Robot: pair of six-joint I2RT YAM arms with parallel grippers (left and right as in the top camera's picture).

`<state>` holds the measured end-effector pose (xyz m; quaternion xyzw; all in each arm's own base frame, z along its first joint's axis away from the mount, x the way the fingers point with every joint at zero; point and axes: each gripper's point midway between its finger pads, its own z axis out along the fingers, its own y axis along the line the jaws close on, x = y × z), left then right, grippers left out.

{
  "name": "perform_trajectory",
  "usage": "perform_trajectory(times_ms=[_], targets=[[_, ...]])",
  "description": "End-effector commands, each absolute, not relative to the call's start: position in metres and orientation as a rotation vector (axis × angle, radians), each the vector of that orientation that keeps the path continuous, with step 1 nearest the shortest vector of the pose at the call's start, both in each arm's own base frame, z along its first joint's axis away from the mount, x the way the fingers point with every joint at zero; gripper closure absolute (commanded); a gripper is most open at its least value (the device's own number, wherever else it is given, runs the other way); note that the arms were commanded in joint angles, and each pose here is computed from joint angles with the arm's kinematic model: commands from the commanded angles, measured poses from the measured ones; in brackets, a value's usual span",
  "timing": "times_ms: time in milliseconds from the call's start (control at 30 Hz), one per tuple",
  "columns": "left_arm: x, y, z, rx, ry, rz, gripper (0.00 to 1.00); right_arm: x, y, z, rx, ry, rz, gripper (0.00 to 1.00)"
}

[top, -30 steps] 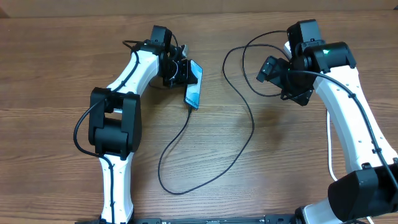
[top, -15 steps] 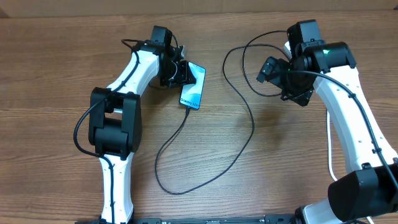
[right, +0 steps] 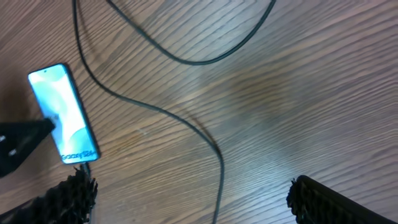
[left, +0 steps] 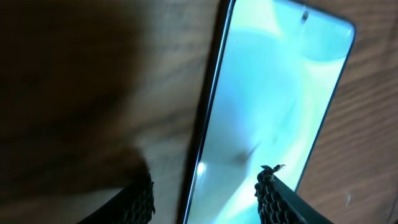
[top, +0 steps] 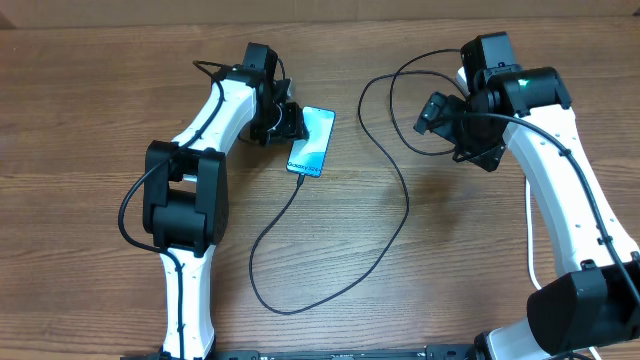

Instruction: Plug charger to phone and switch on socket

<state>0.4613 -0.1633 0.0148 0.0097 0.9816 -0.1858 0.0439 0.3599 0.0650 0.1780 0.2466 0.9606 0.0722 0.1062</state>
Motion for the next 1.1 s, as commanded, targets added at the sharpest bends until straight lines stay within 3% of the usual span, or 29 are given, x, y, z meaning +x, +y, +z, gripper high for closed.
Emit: perform_trajectory(times_ms=[0,167,233,333,367,500,700,1067], targets=[[0.487,-0.150,0.061,0.048,2.905,-0.529,0.50,0.364,0.055,0.179,0.620,2.854,0.256,0.00],[0.509,-0.128,0.178,0.043,2.684,-0.510,0.50,0.371,-0.006,0.195,0.787,2.790,0.341,0.00],[0.511,-0.118,0.217,0.045,2.599,-0.479,0.43,0.374,-0.026,0.205,0.801,2.762,0.362,0.00],[0.508,-0.099,0.269,0.018,2.477,-0.367,0.25,0.385,-0.058,0.217,0.849,2.702,0.331,0.00],[0.507,-0.094,0.281,0.008,2.446,-0.332,0.00,0.391,-0.068,0.219,0.868,2.675,0.318,0.00],[0.502,-0.067,0.312,-0.058,2.363,-0.160,0.00,0.430,-0.108,0.230,0.868,2.487,0.263,0.00],[0.496,-0.065,0.305,-0.064,2.400,-0.142,0.00,0.458,-0.161,0.235,0.901,2.325,-0.021,0.00],[0.497,-0.065,0.302,-0.064,2.407,-0.142,0.00,0.501,-0.182,0.146,0.848,2.425,-0.085,0.00]])
